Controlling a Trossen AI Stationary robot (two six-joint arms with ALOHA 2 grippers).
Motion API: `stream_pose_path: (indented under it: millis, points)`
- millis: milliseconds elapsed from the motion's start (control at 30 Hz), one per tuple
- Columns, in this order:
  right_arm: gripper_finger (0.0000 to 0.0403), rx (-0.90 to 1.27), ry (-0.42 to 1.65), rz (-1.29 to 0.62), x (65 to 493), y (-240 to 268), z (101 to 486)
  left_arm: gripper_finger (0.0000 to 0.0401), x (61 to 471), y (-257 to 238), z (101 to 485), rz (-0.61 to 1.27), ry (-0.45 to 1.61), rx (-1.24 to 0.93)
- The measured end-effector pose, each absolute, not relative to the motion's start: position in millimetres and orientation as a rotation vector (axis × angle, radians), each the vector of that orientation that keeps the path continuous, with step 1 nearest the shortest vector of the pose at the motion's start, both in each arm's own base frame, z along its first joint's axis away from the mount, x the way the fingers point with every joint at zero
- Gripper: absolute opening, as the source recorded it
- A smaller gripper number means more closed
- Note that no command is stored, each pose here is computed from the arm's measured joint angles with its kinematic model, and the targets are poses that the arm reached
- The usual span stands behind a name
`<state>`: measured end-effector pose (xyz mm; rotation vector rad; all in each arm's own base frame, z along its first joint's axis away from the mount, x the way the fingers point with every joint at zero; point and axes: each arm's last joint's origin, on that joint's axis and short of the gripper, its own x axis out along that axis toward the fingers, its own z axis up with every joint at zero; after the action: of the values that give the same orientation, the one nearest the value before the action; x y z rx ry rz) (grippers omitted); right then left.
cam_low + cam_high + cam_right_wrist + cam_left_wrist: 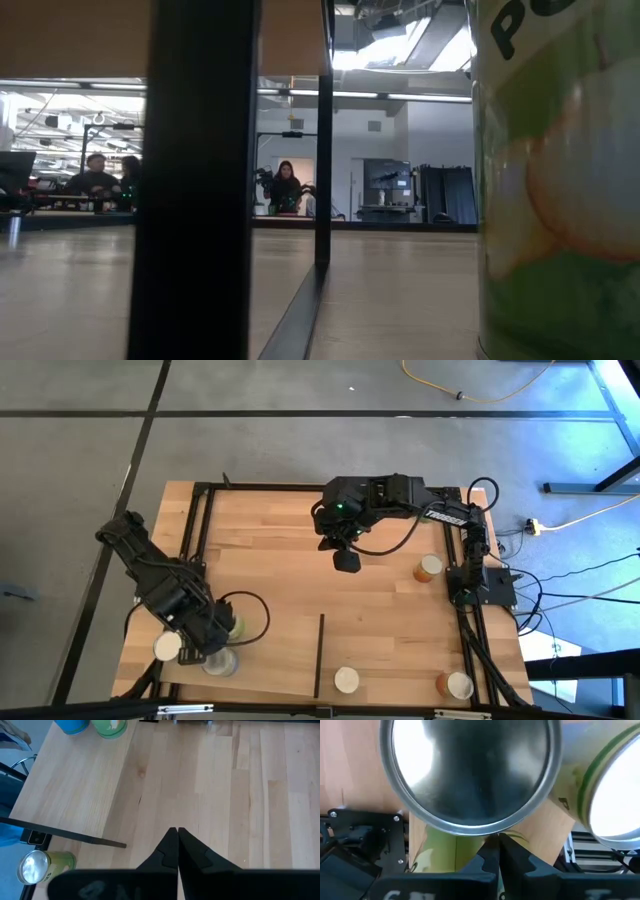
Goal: Pick and place cans onto a shelf
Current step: Adjust the canned goods on the shelf, then put the canned pears on the shelf
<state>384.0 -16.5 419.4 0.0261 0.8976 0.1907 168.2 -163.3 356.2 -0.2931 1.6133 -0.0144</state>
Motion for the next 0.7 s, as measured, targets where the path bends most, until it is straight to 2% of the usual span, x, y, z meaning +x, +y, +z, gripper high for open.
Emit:
stream_pose_path:
  millis: [200, 400, 533, 700]
  points:
    - [0.0, 0.005, 0.884, 0.2, 385, -15, 420, 0.0, 169, -163, 376, -0.056, 1.542, -0.322]
    - [0.0, -0.053, 0.855, 0.219, 370, -7, 435, 0.0, 168, -154, 422, -0.061, 1.26, -0.302]
    - [0.0, -0.119, 0.846, 0.108, 348, -2, 452, 0.0, 159, -142, 444, -0.035, 1.099, -0.284]
    - [0.0, -0.032, 0.842, -0.048, 314, 1, 472, 0.0, 141, -127, 451, -0.046, 1.068, -0.331]
